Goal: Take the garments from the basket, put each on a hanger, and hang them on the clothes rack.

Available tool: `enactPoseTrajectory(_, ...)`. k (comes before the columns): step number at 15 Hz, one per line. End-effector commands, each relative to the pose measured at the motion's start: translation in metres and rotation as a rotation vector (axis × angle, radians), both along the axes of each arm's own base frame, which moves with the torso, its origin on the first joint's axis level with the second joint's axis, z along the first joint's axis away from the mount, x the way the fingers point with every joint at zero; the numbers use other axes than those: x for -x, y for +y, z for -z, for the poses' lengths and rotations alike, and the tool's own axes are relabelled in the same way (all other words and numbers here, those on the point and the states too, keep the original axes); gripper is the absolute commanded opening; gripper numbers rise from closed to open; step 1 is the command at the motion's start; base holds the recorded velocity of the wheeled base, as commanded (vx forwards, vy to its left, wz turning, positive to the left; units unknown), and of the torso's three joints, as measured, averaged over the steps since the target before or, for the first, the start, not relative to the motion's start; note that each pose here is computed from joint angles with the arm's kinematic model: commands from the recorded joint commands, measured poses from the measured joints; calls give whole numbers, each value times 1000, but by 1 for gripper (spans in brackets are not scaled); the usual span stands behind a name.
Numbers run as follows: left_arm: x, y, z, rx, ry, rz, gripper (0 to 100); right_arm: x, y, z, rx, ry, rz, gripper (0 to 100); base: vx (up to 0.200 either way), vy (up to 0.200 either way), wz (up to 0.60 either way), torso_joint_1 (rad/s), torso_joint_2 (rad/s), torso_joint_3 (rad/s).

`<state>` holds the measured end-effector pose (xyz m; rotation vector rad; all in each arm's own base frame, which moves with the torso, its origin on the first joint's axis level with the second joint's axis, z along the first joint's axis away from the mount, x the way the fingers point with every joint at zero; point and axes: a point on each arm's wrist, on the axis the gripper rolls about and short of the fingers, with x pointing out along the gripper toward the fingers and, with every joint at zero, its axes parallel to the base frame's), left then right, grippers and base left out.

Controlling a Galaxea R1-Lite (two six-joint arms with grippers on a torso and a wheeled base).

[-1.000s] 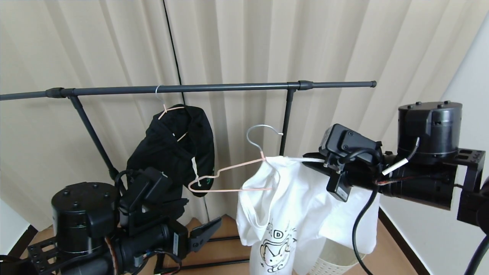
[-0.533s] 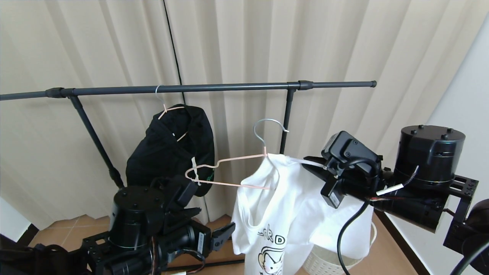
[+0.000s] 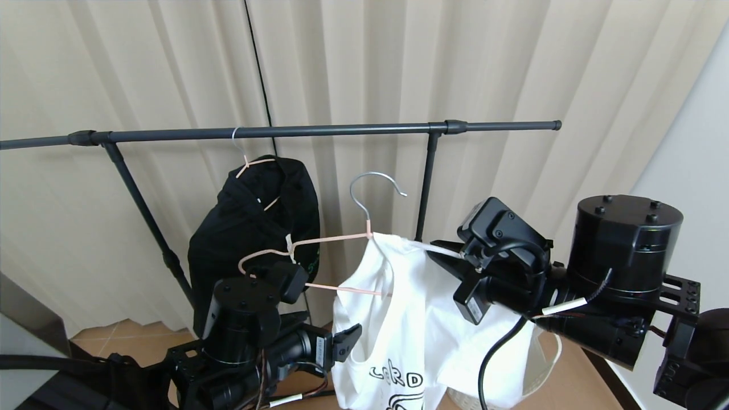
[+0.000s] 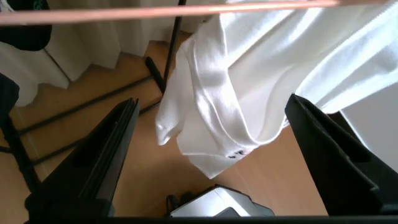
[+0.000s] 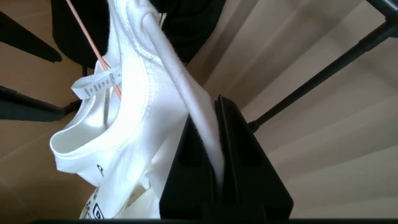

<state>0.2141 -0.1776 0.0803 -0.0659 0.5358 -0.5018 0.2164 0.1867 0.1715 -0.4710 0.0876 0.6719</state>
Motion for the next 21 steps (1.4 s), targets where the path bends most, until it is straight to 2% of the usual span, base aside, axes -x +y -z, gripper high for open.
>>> enactPoseTrajectory(1, -3, -2, 6, -15, 11, -8, 100, 6, 1, -2, -3, -8, -8, 0, 0, 0, 0, 0, 0, 0)
enactPoseTrajectory(5, -5, -6, 21, -82, 24, -49, 100, 12, 1, -9, -17, -24, -18, 0, 0, 0, 0, 0, 0, 0)
enactPoseTrajectory(10, -5, -6, 26, -110, 27, -48, 100, 13, -3, -14, -29, -38, -12, 0, 0, 0, 0, 0, 0, 0)
enactPoseTrajectory(13, -8, -3, 24, -117, 10, -89, 100, 8, -10, -16, -34, -43, 17, 0, 0, 0, 0, 0, 0, 0)
enactPoseTrajectory(14, -9, -3, 23, -114, 7, -92, 0, 6, -12, -15, -32, -41, 26, 0, 0, 0, 0, 0, 0, 0)
enactPoseTrajectory(15, -10, -2, 23, -114, 7, -99, 0, 5, -14, -15, -32, -41, 32, 0, 0, 0, 0, 0, 0, 0)
enactPoseTrajectory(18, -19, 12, 3, -74, -47, -152, 0, 0, -22, -13, -28, -33, 63, 0, 0, 0, 0, 0, 0, 0)
enactPoseTrajectory(21, -24, 19, -5, -53, -74, -185, 0, -3, -29, -8, -32, -4, -3, 0, 0, 0, 0, 0, 0, 0)
